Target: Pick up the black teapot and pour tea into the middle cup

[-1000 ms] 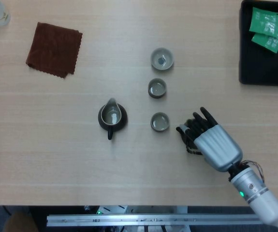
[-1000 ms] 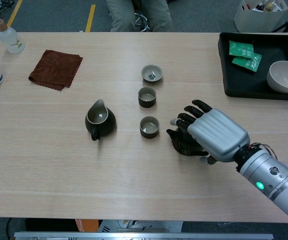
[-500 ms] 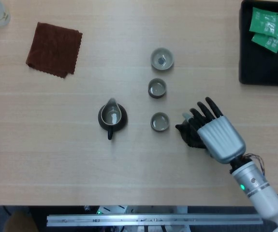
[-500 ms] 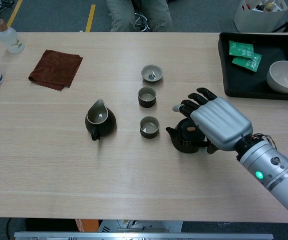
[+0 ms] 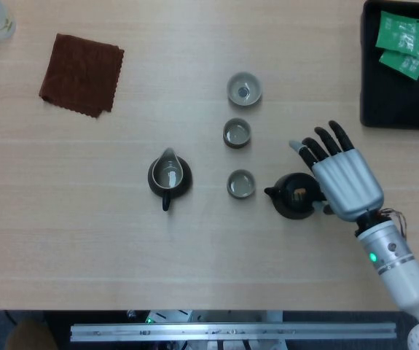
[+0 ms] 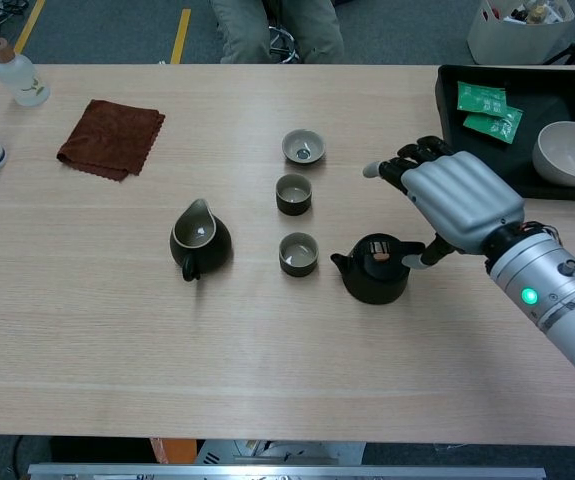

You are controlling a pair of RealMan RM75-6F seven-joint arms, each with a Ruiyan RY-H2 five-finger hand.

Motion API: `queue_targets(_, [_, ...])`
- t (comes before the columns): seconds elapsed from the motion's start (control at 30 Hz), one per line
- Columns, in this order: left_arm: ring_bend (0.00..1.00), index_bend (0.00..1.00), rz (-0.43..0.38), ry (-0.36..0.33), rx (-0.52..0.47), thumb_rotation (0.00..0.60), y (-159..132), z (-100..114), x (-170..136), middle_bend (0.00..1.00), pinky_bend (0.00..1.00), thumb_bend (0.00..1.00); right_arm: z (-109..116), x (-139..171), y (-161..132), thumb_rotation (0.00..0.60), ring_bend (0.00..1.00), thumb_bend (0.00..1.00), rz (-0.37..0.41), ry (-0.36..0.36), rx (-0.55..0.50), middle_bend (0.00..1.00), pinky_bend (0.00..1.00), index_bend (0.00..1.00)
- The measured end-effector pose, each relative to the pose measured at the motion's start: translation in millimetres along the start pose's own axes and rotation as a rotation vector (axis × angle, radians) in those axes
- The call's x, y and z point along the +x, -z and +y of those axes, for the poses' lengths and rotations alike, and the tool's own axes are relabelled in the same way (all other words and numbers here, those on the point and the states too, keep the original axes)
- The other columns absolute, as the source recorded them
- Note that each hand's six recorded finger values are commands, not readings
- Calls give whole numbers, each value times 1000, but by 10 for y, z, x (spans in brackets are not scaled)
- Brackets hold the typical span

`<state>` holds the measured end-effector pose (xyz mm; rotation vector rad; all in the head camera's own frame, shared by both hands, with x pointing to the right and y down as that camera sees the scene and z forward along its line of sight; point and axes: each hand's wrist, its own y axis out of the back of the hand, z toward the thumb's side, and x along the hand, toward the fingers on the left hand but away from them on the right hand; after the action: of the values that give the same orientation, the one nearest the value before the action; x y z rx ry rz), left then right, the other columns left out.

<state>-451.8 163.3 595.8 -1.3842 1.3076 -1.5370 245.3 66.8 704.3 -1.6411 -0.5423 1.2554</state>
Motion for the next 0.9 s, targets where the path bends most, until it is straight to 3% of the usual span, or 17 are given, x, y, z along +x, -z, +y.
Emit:
queue_targets(0.33, [93, 179, 7, 0, 0, 600, 31, 9, -13, 106, 122, 358, -117, -119, 7, 600, 269, 205, -11, -84, -98, 383, 89, 310])
queue_targets(0.53, [93, 179, 10, 4, 1, 600, 37, 11, -20, 106, 122, 358, -131, -164, 17, 600, 338, 314, -16, -96, -104, 440, 95, 376])
queue_targets(0.9, [93, 179, 24, 13, 5, 600, 71, 18, -46, 106, 122, 358, -208, -267, 133, 600, 342, 328, -66, -125, -118, 443, 95, 380])
